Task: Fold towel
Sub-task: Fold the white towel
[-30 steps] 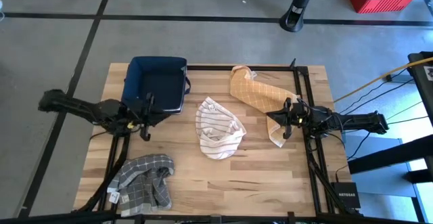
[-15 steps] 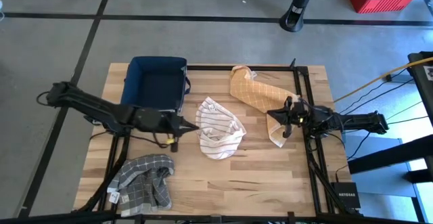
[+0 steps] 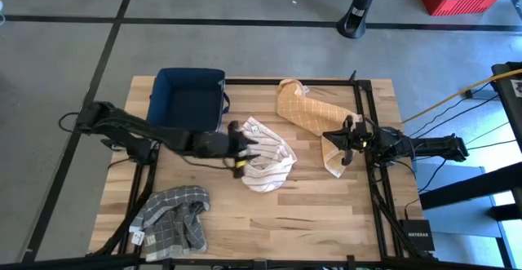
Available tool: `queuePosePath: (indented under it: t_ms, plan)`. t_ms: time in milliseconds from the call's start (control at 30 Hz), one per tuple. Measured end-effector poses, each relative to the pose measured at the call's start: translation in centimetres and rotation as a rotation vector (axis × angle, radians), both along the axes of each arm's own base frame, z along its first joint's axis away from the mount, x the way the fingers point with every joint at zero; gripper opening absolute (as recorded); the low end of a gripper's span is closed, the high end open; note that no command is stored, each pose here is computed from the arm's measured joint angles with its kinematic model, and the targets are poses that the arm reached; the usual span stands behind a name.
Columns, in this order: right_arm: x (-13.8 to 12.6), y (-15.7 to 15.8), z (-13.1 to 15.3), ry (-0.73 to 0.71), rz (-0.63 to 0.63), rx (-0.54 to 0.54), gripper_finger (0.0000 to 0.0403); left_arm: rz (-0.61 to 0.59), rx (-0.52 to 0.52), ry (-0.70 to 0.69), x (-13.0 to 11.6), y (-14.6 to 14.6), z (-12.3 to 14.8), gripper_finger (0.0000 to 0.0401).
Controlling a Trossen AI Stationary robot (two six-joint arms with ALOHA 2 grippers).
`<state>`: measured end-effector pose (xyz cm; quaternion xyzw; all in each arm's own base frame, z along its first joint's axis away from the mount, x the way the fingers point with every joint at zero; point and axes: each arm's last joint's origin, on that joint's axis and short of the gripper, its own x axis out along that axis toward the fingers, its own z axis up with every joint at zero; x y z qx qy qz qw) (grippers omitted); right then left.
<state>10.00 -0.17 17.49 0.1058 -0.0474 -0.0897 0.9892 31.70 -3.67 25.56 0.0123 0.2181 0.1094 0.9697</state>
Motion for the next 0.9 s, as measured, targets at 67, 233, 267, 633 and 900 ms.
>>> queuePosePath:
  t_ms: [67, 233, 267, 633, 900]
  plan:
    - [0.0, 0.0, 0.1, -0.009, -0.015, 0.001, 0.0024, 0.047, 0.002, 0.075, 1.6, 1.2, 0.4, 0.0208]
    - [0.0, -0.1, 0.0, -0.003, -0.045, -0.002, 0.0053, 0.17, 0.026, 0.289, 4.4, 5.8, 0.3, 0.0208]
    - [0.0, -0.1, 0.0, 0.003, -0.046, -0.003, 0.0057, 0.198, 0.024, 0.317, 4.7, 6.8, 0.2, 0.0206]
    - [0.0, -0.1, -0.5, 0.061, -0.049, -0.024, 0.0069, 0.277, -0.141, 0.52, 4.8, 18.3, -6.4, 0.0188]
    - [0.0, -0.1, -0.5, 0.067, -0.05, -0.043, 0.0069, 0.144, -0.178, 0.672, 4.5, 20.3, -11.1, 0.0186]
